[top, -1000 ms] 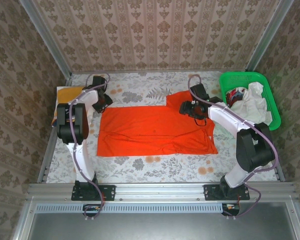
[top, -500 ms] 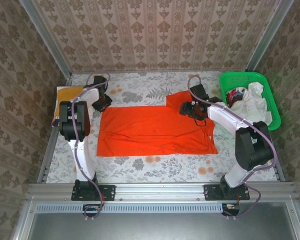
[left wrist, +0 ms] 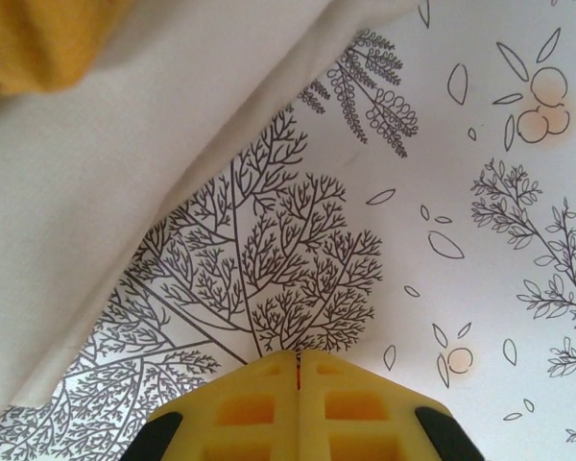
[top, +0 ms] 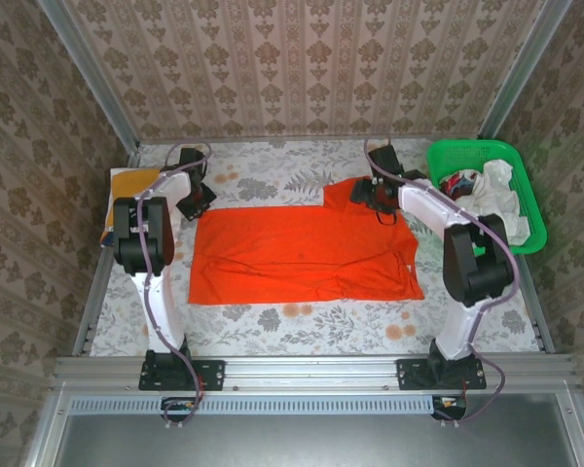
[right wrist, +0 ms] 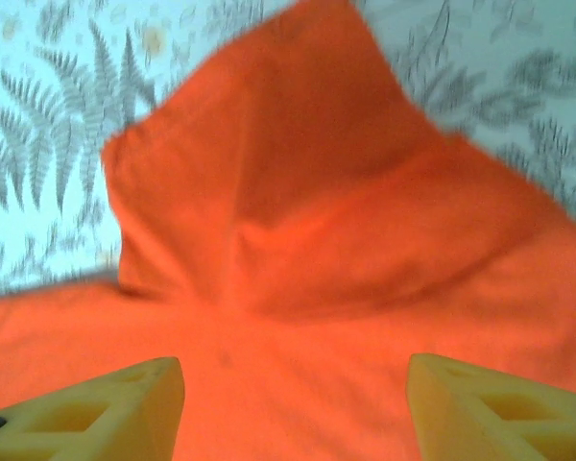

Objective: Fold and stack the t-shirts

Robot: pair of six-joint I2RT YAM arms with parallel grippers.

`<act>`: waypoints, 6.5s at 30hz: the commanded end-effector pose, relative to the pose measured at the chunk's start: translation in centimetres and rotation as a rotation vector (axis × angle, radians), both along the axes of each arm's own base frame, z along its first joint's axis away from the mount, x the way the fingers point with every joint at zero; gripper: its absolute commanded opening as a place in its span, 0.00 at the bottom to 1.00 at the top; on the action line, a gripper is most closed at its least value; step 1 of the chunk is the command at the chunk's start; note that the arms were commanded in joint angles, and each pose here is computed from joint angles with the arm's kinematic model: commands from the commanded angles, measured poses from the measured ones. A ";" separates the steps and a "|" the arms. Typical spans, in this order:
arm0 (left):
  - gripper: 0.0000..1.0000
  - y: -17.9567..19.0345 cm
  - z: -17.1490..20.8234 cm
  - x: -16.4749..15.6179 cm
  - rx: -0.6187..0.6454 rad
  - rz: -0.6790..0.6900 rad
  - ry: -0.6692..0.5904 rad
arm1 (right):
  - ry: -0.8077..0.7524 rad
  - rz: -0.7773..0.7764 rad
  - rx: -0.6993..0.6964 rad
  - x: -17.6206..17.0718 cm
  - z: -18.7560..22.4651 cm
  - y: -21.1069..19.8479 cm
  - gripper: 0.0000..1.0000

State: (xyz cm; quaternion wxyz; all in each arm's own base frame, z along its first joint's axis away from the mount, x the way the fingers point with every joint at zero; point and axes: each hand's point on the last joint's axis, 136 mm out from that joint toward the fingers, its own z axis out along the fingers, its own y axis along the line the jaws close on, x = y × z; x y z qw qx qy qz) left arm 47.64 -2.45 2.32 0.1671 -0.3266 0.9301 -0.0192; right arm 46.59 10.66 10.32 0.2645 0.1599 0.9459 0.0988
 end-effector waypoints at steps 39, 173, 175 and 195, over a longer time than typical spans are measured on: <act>0.00 -2.0 1.2 -0.4 -0.085 -0.035 -0.044 | 0.070 0.055 -0.036 7.2 -2.9 -4.2 0.00; 1.00 -10.7 3.5 -20.2 -0.111 -0.462 0.002 | 0.326 0.253 -0.154 -16.8 -6.7 6.8 0.21; 1.00 -10.5 3.4 -20.1 -0.104 -0.463 0.004 | 0.318 0.261 -0.160 -17.0 -6.3 6.7 0.13; 1.00 -10.4 2.7 -20.0 -0.109 -0.461 0.011 | 0.217 0.426 -0.259 -17.4 -4.3 9.8 0.06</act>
